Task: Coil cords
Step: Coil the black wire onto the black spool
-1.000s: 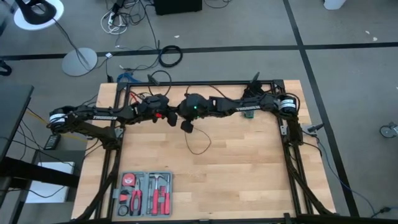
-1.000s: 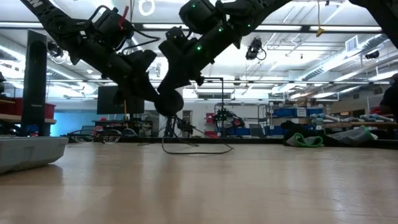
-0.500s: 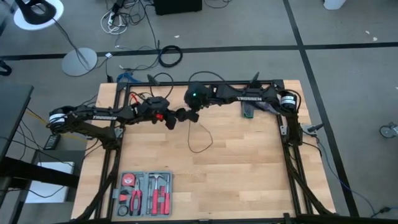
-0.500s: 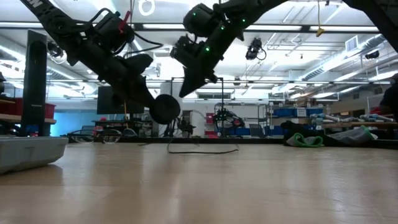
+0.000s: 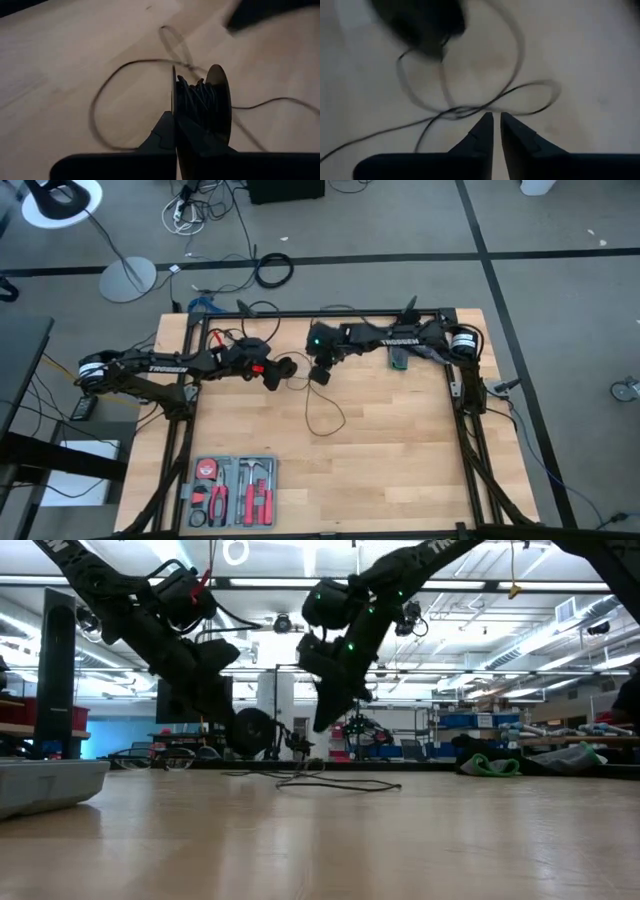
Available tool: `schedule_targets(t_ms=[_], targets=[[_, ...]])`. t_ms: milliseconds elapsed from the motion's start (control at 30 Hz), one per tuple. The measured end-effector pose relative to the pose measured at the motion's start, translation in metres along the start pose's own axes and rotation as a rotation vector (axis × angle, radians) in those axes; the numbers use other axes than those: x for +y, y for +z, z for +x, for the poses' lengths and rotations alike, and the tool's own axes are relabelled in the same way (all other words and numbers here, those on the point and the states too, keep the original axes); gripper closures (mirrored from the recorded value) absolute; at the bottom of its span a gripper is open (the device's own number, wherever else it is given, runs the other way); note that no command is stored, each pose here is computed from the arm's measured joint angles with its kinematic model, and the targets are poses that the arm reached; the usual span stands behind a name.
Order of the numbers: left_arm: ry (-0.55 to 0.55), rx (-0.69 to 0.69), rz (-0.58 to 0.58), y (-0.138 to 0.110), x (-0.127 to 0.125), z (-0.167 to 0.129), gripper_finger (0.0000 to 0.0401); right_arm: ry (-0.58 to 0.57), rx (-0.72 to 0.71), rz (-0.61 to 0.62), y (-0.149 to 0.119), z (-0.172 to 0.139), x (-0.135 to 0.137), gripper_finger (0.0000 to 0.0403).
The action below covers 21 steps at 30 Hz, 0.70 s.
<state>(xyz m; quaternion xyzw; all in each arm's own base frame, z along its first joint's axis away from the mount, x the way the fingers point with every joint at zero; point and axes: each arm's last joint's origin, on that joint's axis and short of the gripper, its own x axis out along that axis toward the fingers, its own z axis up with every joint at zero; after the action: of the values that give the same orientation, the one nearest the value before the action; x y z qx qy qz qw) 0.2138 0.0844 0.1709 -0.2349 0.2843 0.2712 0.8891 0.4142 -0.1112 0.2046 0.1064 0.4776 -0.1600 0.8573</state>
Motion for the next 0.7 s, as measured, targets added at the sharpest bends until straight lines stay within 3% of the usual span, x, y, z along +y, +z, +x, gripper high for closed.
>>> schedule_targets(t_ms=[100, 200, 300, 433, 533, 700], targets=[[0.037, -0.003, 0.001, -0.001, 0.001, 0.000, 0.0401, 0.062, 0.010, 0.031, -0.013, 0.011, 0.009, 0.0356], [0.057, -0.013, 0.001, 0.000, 0.002, 0.000, 0.0401, 0.160, -0.101, 0.060, -0.015, 0.020, 0.024, 0.0348], [0.066, -0.018, 0.005, 0.000, 0.002, 0.000, 0.0401, 0.221, -0.242, 0.003, -0.021, 0.027, 0.044, 0.0342], [0.062, -0.026, 0.011, 0.001, 0.002, 0.000, 0.0401, 0.171, -0.371, -0.165, -0.034, 0.033, 0.064, 0.0339], [0.060, -0.030, 0.011, 0.001, 0.002, 0.000, 0.0401, 0.099, -0.389, -0.271, -0.045, 0.036, 0.071, 0.0339], [0.032, -0.034, 0.008, 0.002, 0.000, 0.000, 0.0401, 0.079, -0.440, -0.299, -0.049, 0.041, 0.074, 0.0335]])
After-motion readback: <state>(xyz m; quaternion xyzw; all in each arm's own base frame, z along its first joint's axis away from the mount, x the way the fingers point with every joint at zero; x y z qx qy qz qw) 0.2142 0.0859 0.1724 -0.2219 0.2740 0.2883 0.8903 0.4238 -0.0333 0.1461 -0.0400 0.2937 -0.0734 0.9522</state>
